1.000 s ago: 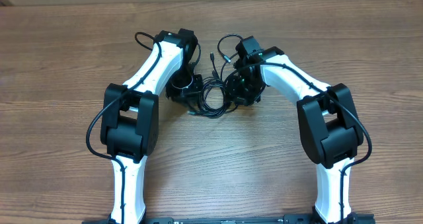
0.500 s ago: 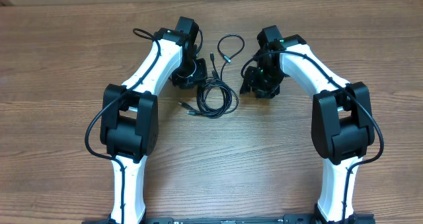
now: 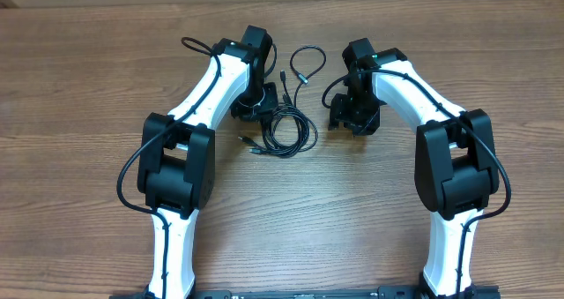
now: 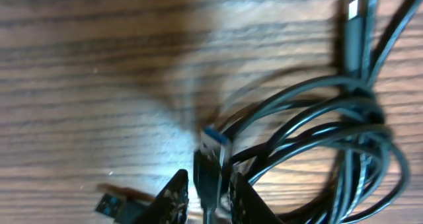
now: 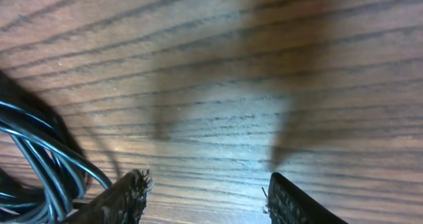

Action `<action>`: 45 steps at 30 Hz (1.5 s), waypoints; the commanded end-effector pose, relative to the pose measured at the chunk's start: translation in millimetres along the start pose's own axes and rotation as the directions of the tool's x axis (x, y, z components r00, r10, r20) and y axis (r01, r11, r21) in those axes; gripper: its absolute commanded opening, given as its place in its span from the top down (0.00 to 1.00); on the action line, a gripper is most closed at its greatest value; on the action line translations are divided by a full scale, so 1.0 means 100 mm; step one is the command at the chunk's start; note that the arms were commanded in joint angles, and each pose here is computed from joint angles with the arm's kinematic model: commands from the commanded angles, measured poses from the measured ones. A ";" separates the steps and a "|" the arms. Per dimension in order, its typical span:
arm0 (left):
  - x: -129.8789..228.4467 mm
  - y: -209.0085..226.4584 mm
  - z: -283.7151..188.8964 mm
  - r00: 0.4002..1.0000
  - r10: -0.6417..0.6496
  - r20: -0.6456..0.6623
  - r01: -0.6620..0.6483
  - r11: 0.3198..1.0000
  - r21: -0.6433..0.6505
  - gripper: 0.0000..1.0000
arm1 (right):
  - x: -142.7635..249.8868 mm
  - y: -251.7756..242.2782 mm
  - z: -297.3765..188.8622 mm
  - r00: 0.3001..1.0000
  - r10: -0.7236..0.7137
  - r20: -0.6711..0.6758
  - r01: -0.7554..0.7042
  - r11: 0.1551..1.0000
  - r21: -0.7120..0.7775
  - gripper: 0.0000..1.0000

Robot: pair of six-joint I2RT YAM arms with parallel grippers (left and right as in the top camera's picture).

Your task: Untangle cables

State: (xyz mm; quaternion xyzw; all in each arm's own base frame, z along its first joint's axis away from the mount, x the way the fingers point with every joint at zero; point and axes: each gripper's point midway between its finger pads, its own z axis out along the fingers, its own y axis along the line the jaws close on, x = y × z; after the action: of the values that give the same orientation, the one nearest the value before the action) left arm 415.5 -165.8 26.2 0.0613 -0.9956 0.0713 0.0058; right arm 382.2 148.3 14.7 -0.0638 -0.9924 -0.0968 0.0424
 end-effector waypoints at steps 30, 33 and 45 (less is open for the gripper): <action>0.01 0.16 0.10 0.998 -0.052 -0.038 0.053 0.998 0.022 0.54 | 0.03 0.01 -0.12 1.000 -0.011 0.017 0.011 1.000 0.009 0.40; -0.01 0.13 0.11 0.998 -0.057 -0.025 0.058 0.998 0.021 0.54 | 0.03 0.01 -0.12 1.000 -0.011 0.017 0.011 1.000 0.009 0.40; 0.32 0.47 0.42 0.992 -0.086 -0.096 0.074 0.990 -0.121 0.66 | 0.04 0.01 -0.12 1.000 -0.011 0.017 0.010 1.000 0.009 0.39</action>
State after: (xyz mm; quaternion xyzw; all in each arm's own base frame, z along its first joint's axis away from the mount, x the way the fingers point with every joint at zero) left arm 399.5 -142.4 1.5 0.0876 -0.9944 0.0508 0.0307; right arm 378.7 146.2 14.5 -0.0640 -0.9927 -0.0898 0.0484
